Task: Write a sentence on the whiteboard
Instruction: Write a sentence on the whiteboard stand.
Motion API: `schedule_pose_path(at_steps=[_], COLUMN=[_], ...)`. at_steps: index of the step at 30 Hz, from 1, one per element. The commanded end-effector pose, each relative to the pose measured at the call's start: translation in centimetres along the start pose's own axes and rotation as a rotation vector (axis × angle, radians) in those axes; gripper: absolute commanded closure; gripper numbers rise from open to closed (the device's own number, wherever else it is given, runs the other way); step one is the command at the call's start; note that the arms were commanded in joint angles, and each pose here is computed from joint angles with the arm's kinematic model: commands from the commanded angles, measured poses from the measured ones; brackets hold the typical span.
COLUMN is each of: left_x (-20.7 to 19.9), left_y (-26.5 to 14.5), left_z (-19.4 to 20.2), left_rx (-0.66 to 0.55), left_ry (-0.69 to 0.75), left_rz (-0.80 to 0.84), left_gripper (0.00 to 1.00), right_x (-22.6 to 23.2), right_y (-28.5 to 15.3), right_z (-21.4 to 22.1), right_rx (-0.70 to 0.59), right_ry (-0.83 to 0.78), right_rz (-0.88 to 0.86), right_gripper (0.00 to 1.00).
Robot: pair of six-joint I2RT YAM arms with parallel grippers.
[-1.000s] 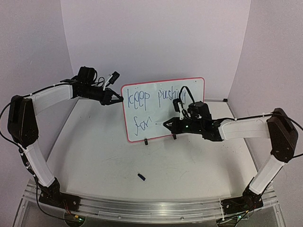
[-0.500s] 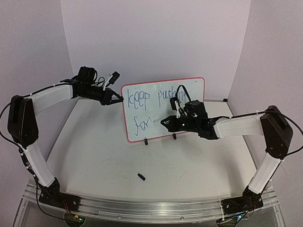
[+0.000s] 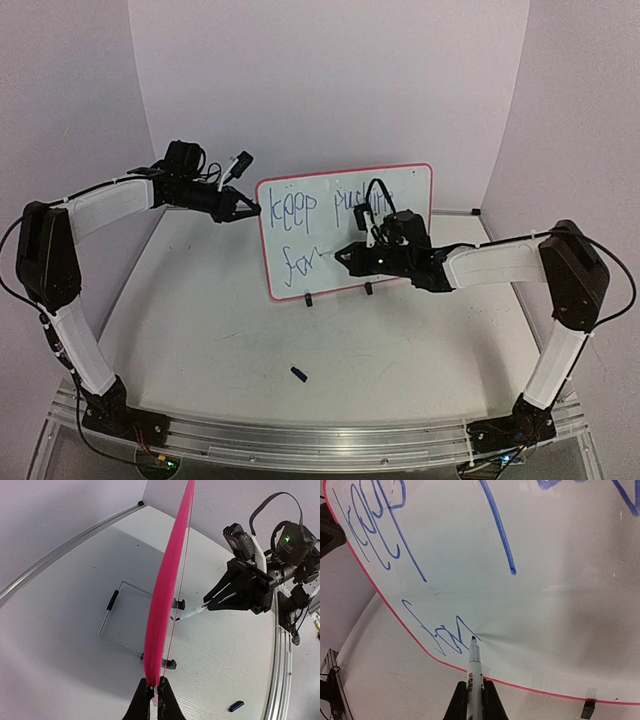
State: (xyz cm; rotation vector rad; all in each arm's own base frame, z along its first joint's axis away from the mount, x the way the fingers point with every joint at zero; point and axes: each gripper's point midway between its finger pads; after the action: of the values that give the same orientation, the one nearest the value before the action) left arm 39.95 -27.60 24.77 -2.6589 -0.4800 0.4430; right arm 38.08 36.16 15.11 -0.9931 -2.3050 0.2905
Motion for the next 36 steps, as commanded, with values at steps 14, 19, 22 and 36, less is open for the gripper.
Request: schedule_pose_path(at_steps=[14,19,22,36], left_x=[-0.9,-1.0,-1.0,-1.2], left_y=[0.4,0.4,0.3,0.2], left_z=[1.1,1.1,1.0,0.8], left_rx=[0.056,0.054,0.054,0.05], left_ry=[-0.021,-0.021,-0.02,-0.015], left_rz=[0.011,0.013,0.012,0.014], left_gripper=[1.0,1.0,1.0,1.0], right_x=[-2.5,-2.7,-2.6,-0.6], right_y=[0.8,0.8,0.8,-1.7], right_z=[2.1,2.3,2.0,-3.1], right_rx=[0.021,0.025,0.018,-0.107], right_ry=[0.057,0.059,0.058,0.035], right_rz=[0.102,0.111,0.114,0.095], right_gripper=[1.0,1.0,1.0,1.0])
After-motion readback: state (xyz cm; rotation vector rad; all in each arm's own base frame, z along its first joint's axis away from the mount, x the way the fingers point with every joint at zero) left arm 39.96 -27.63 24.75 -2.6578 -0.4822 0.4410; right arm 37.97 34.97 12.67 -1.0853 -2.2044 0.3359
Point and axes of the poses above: each gripper's point midway between its finger pads, its own y axis out along the fingers, its own x axis along the line the jaws close on, z = x × y, and after that the axes turned 2 degrees about y, right-handed
